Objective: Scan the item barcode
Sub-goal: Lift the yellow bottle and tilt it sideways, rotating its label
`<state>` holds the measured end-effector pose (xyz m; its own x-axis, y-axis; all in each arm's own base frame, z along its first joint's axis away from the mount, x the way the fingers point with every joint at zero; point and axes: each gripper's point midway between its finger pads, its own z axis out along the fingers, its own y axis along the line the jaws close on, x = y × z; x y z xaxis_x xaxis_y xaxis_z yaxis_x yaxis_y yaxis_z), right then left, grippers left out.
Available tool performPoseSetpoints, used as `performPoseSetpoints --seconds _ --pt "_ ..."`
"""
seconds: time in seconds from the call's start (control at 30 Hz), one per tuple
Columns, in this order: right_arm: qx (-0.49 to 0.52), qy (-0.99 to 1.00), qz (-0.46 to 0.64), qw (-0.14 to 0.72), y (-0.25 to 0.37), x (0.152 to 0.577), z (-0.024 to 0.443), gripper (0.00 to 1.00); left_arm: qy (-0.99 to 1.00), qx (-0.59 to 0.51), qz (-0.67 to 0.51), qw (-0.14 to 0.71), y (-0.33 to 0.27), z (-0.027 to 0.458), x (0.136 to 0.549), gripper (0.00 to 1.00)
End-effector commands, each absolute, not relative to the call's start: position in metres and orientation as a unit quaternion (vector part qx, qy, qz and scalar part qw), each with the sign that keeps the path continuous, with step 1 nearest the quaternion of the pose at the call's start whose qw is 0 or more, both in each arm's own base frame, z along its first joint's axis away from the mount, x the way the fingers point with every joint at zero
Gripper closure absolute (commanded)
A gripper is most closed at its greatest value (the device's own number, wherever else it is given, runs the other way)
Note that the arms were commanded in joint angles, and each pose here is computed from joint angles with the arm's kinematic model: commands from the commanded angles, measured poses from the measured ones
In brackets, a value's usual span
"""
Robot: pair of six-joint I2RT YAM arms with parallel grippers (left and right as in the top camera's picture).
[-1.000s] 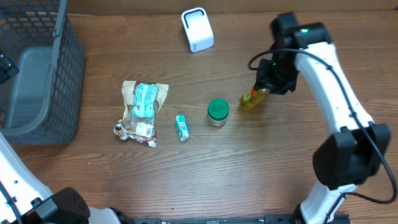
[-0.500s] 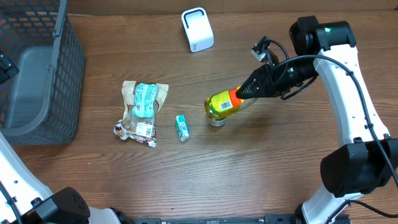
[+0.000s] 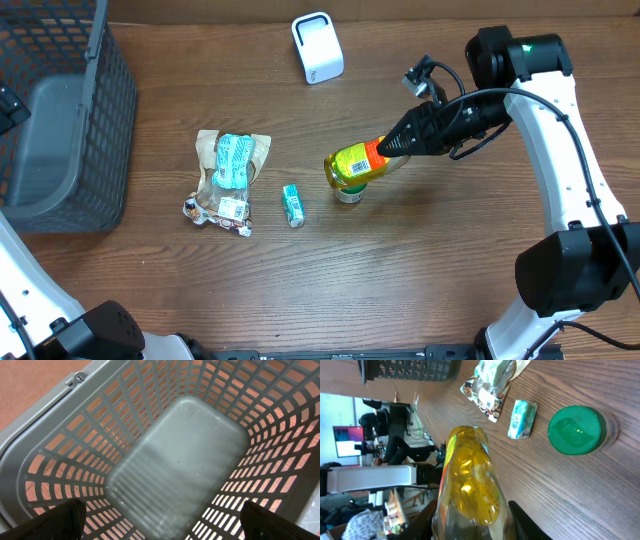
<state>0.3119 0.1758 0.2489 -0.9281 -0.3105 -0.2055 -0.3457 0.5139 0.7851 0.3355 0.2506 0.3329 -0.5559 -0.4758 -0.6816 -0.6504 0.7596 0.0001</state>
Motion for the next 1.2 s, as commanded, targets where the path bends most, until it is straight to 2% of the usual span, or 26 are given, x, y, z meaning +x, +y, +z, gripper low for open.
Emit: performPoseSetpoints --seconds 0.0,0.43,1.17 --pt "-0.182 0.858 0.479 0.033 0.182 0.301 0.272 0.85 0.875 -0.312 0.128 0.348 0.251 0.337 0.339 0.01" --pt "-0.198 0.836 0.510 0.051 0.182 0.253 0.292 0.84 0.875 -0.312 0.128 0.348 0.250 0.337 0.339 0.00" --pt "-0.186 0.818 0.543 0.038 0.188 0.253 0.261 0.83 0.875 -0.312 0.128 0.348 0.251 0.337 0.339 0.01"
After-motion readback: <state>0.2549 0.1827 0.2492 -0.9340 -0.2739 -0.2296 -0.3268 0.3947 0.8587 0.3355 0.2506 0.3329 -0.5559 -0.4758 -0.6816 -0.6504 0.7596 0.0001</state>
